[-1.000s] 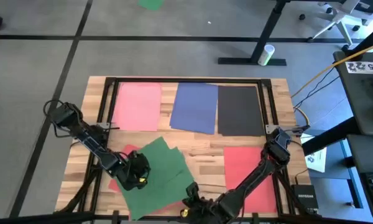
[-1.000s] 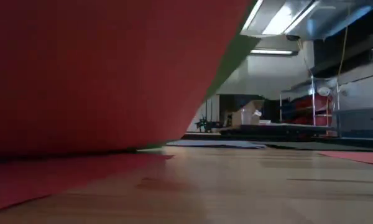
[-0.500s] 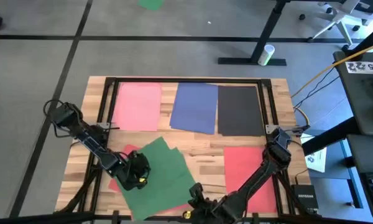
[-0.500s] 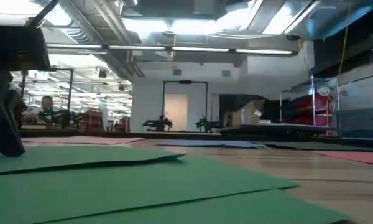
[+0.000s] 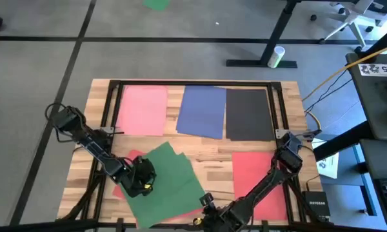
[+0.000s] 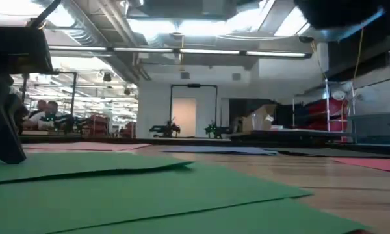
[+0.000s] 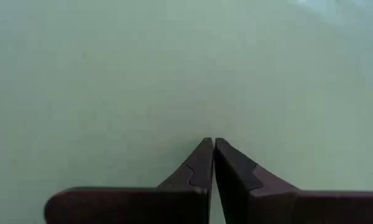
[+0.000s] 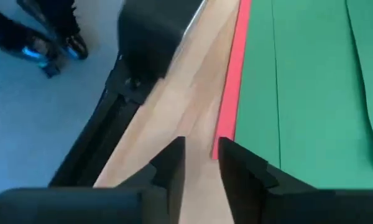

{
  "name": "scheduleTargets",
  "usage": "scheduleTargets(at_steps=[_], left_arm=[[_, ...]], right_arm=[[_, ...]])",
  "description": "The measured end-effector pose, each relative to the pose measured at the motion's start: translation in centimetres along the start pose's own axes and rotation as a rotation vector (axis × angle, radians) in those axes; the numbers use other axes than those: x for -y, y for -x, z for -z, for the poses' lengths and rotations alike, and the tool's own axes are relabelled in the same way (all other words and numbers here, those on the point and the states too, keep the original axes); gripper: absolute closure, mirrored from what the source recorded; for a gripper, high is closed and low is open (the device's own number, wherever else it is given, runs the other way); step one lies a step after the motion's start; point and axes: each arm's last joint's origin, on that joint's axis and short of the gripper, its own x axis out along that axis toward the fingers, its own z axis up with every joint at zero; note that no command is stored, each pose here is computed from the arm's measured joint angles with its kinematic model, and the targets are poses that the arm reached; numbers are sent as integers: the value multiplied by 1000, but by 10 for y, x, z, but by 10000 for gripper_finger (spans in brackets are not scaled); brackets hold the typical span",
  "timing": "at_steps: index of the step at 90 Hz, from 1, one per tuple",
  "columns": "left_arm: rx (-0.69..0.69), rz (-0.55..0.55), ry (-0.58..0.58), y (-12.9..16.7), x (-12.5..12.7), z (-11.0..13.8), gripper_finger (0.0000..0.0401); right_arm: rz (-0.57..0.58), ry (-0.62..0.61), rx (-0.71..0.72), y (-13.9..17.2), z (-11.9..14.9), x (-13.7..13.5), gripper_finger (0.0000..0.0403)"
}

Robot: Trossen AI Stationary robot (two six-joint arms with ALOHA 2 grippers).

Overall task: Organize paper
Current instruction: Stack the red paper on top of the other red paper on the table

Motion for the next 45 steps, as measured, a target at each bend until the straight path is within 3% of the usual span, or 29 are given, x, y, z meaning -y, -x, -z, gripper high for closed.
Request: scheduleTargets(at_steps=[17, 45], left_arm=[[1, 1, 1, 0, 0, 0, 401], [1, 1, 1, 0, 0, 0, 401]], right_arm=[[30, 21, 24, -12, 12, -2, 284], [158, 23, 55, -18, 15, 5, 309]])
